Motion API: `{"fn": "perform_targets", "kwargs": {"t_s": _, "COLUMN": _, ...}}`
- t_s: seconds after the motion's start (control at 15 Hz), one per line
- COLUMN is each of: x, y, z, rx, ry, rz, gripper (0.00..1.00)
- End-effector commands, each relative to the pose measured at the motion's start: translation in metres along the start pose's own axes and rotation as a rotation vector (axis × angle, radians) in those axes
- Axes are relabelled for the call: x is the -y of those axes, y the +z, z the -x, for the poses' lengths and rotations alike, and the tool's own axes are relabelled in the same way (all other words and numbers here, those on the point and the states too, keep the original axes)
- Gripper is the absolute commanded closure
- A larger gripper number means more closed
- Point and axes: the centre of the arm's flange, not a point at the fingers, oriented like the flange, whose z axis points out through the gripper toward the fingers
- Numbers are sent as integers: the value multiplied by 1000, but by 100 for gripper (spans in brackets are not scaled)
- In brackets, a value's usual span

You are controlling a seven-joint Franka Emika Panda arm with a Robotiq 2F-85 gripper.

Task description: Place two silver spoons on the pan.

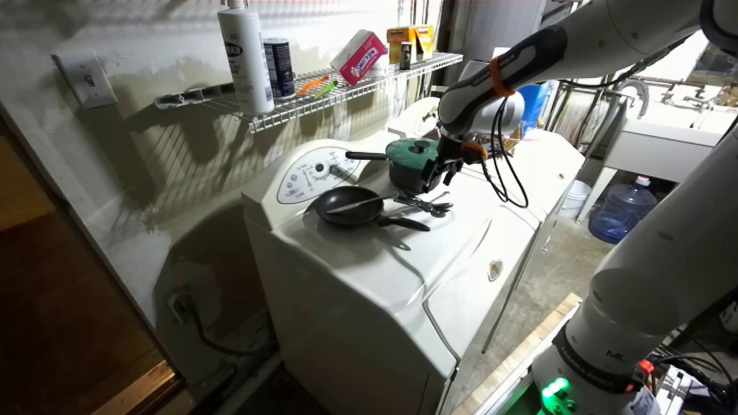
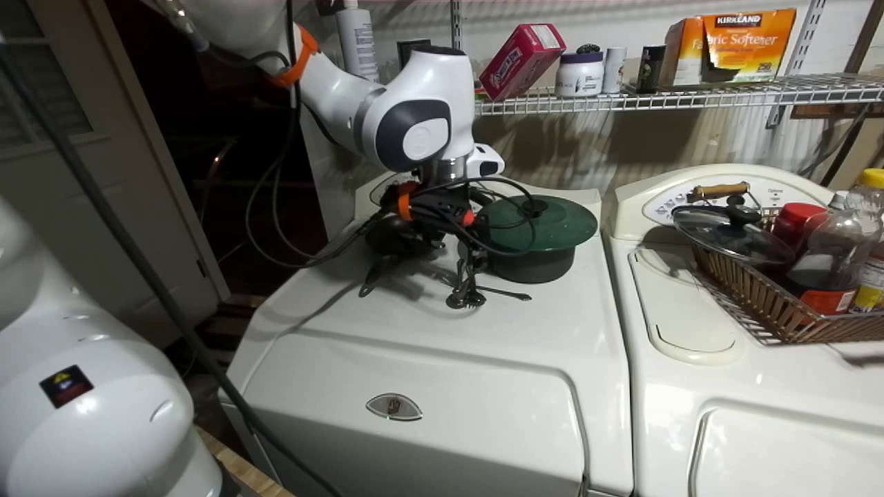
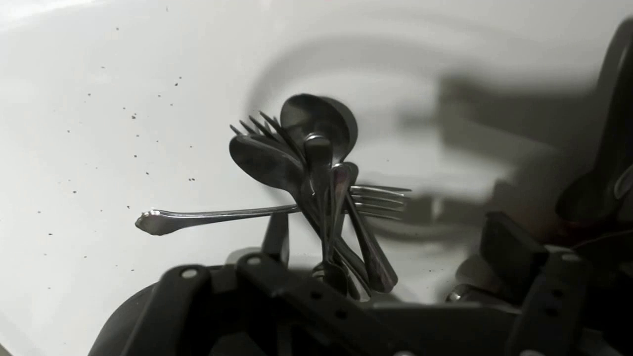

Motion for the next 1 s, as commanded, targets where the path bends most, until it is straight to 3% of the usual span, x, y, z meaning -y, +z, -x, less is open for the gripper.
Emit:
{"fn": "perform_targets", "kwargs": {"t_s": 0.0, "x": -11, "y": 21, "z": -4, "rx": -27, "ry": -23, "rz": 27, "gripper": 26}}
{"fn": "perform_targets", "kwargs": {"t_s": 0.13, "x": -10, "y": 32, "z": -7, "rx": -40, "ry": -28, "rz": 47, "gripper": 33}}
{"fn": "perform_targets", "kwargs": {"t_s": 0.4, "x": -7, "y": 57, "z": -13, "rx": -67, "ry": -26, "rz": 79, "gripper": 65}}
{"fn": "perform_targets", "kwargs": {"t_s": 0.53, "x": -9, "y": 67, "z": -16, "rx": -86, "ry": -30, "rz": 97, "gripper": 73}}
{"fn": "perform_targets", "kwargs": {"t_s": 0.6, "x": -9, "y": 72, "z": -18, "rx": -95, "ry": -27, "rz": 102, "gripper": 81}}
{"fn": "perform_targets", "kwargs": {"t_s": 0.93, "x": -8, "y": 84, "z": -22, "rx": -130, "ry": -28, "rz": 123, "gripper": 75}}
